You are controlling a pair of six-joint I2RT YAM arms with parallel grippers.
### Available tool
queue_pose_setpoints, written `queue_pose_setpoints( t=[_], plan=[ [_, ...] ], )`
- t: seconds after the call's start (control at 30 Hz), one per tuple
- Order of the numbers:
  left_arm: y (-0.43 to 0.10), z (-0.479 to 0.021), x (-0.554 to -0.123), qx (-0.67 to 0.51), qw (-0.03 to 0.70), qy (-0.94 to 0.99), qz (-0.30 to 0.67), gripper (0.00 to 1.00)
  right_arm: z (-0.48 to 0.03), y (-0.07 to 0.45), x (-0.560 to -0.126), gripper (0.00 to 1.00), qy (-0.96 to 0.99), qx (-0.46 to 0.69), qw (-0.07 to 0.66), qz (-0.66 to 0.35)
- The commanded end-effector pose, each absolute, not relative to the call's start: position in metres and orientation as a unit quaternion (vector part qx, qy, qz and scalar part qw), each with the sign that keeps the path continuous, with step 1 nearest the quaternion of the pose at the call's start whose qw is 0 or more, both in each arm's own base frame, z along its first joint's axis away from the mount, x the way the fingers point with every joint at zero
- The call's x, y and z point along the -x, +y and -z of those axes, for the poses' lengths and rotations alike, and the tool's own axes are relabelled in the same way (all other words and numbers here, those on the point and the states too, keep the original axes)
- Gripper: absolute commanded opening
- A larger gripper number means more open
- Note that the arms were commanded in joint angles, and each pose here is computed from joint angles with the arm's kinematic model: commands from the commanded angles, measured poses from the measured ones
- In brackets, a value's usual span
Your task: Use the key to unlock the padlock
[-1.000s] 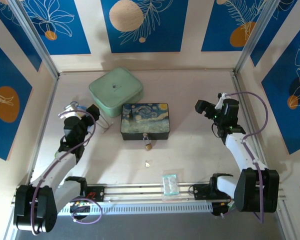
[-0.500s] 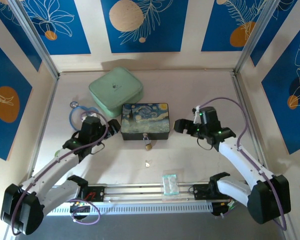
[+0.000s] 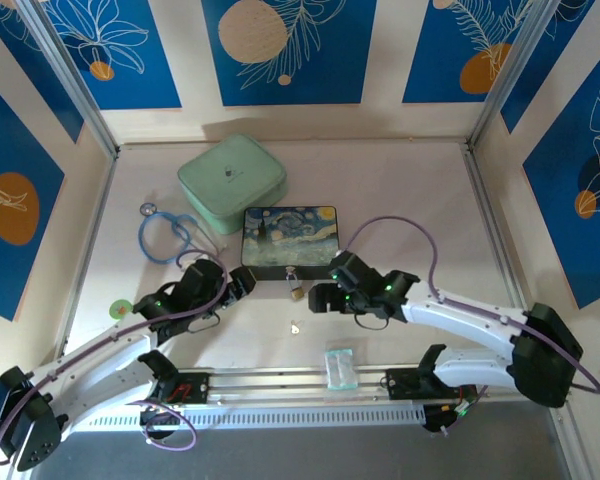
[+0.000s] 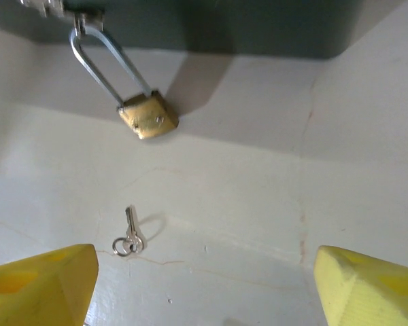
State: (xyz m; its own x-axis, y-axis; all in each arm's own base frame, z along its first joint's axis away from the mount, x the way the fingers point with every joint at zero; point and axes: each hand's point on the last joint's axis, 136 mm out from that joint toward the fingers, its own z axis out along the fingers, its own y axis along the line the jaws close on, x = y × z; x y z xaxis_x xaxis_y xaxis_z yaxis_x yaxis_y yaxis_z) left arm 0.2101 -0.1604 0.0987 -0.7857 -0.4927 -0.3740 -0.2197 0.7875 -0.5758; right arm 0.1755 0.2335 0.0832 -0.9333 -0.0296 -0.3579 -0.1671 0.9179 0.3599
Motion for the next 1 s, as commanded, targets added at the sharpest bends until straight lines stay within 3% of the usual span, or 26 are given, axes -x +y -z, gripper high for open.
queue_pose_setpoints(
  t=[0.0,0.4,0.97],
  plan=[
    [-0.160,-0.090,-0.205,0.212,0.253,0.911,0.248,0.99,-0.086,0.256,-0.177,0.81,0.964,0.033,0.183,-0.193],
    [-0.181,-0.071,-0.196,0.205,0.226,0.924,0.229,0.98,-0.050,0.300,-0.158,0.55,0.978,0.053,0.138,-0.144],
    [-0.179,-0.066,-0.196,0.210,0.231,0.925,0.218,0.97,-0.020,0.302,-0.143,0.48,0.989,0.064,0.099,-0.087]
  ],
)
